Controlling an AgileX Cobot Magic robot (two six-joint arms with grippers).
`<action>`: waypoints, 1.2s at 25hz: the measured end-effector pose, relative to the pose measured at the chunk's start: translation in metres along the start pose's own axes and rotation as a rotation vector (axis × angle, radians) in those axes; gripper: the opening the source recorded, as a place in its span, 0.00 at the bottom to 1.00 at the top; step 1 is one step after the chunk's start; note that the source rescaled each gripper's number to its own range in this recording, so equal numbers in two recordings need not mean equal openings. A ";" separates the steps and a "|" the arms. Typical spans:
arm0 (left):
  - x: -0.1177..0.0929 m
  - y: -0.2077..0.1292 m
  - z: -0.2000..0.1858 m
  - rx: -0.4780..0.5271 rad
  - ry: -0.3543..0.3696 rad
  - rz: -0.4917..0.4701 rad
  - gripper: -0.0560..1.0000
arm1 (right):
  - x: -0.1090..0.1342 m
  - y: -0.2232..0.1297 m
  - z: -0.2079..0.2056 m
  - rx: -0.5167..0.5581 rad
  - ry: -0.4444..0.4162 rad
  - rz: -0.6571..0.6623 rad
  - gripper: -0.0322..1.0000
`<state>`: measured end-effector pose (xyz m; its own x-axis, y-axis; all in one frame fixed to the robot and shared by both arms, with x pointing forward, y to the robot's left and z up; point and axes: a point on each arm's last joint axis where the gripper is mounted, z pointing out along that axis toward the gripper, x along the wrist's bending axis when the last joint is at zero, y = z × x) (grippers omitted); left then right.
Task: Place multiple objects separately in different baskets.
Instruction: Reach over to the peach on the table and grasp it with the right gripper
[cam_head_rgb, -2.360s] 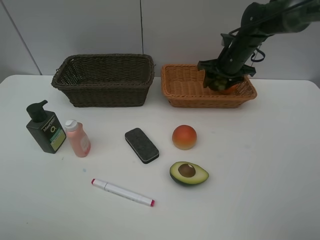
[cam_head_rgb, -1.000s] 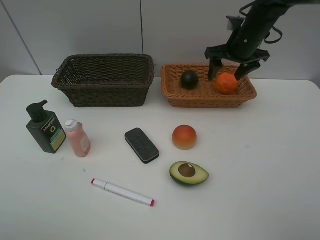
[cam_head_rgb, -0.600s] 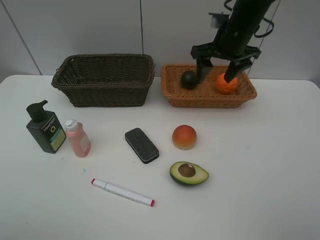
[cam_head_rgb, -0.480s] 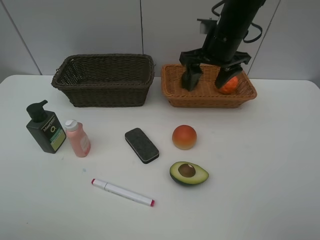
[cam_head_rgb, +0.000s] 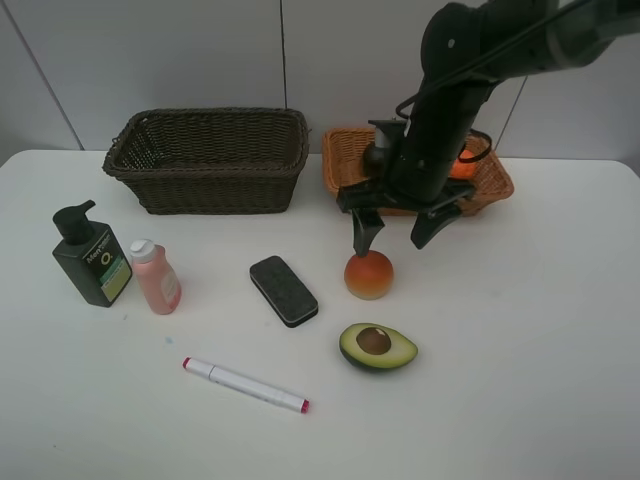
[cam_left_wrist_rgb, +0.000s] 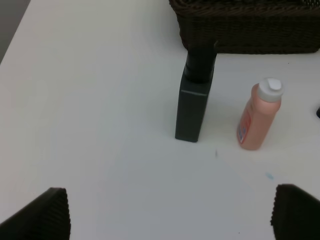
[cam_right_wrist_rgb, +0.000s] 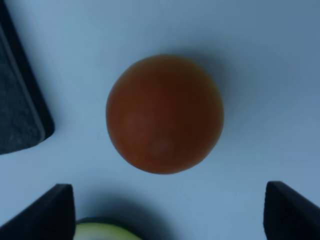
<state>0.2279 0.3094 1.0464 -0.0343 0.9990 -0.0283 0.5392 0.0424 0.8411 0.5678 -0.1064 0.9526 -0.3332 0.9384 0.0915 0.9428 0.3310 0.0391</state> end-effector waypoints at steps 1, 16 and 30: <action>0.000 0.000 0.000 0.000 0.000 0.000 1.00 | 0.000 -0.002 0.005 -0.006 0.001 -0.001 0.81; 0.000 0.000 0.000 0.000 0.000 0.000 1.00 | 0.012 0.000 0.061 0.000 -0.002 -0.024 0.81; 0.000 0.000 0.000 0.000 0.000 0.000 1.00 | 0.012 0.005 0.067 -0.048 0.006 -0.020 0.81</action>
<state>0.2279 0.3094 1.0464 -0.0343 0.9990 -0.0283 0.5392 0.0424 0.8411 0.5692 -0.0864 0.8869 -0.3521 0.9310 0.0960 0.9346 0.3444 0.0887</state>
